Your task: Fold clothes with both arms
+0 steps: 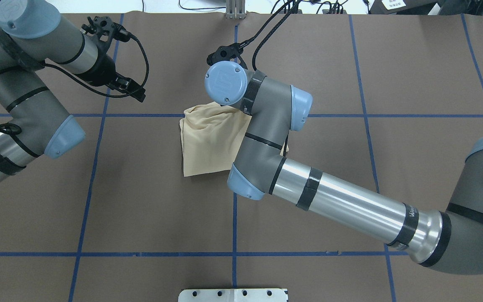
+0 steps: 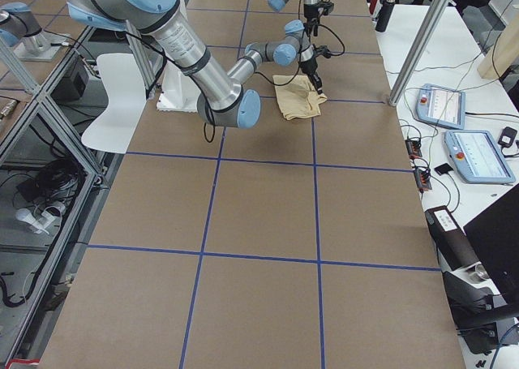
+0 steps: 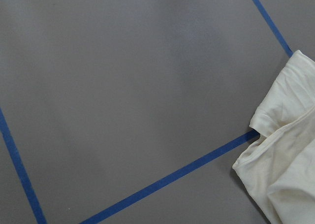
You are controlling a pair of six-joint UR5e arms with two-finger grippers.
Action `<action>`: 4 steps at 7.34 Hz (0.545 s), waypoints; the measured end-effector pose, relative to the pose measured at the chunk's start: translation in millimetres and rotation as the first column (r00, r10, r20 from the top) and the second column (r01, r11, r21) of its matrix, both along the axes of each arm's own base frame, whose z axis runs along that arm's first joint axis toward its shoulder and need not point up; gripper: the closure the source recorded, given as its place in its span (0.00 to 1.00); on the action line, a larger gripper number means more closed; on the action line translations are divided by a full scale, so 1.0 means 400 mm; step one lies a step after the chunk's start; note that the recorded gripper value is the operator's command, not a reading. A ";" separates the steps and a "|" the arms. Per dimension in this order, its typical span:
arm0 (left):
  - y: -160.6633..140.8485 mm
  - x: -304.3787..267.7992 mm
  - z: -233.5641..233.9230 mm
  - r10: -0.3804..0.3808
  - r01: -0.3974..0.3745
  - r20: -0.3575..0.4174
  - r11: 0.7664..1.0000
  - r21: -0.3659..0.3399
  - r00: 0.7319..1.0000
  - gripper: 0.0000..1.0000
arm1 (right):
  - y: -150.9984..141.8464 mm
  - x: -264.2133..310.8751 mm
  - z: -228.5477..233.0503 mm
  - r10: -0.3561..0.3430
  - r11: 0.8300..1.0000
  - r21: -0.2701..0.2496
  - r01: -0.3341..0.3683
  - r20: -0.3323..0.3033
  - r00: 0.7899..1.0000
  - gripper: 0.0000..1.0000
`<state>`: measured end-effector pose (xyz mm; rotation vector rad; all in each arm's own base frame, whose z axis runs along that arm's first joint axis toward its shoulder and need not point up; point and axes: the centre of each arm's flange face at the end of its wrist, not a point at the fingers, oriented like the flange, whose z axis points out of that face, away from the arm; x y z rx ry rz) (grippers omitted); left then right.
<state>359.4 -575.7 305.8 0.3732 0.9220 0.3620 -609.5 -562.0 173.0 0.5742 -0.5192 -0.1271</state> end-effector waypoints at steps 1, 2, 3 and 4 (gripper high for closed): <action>0.001 0.000 0.002 0.002 -0.002 -0.001 1.000 -0.002 1.000 0.00 | -0.023 0.003 -0.033 0.010 1.000 0.013 -0.011 0.032 0.999 0.00; 0.002 0.000 0.002 0.004 -0.004 -0.002 1.000 -0.003 1.000 0.00 | -0.033 0.009 -0.073 0.006 1.000 0.012 -0.007 0.062 0.998 0.00; 0.002 0.000 0.003 0.004 -0.004 -0.002 1.000 -0.004 1.000 0.00 | -0.032 0.013 -0.095 -0.008 1.000 -0.007 0.009 0.081 0.997 0.00; 0.002 0.000 0.004 0.005 -0.005 -0.002 1.000 -0.005 1.000 0.00 | -0.020 0.023 -0.111 -0.025 0.999 -0.038 0.028 0.085 0.996 0.00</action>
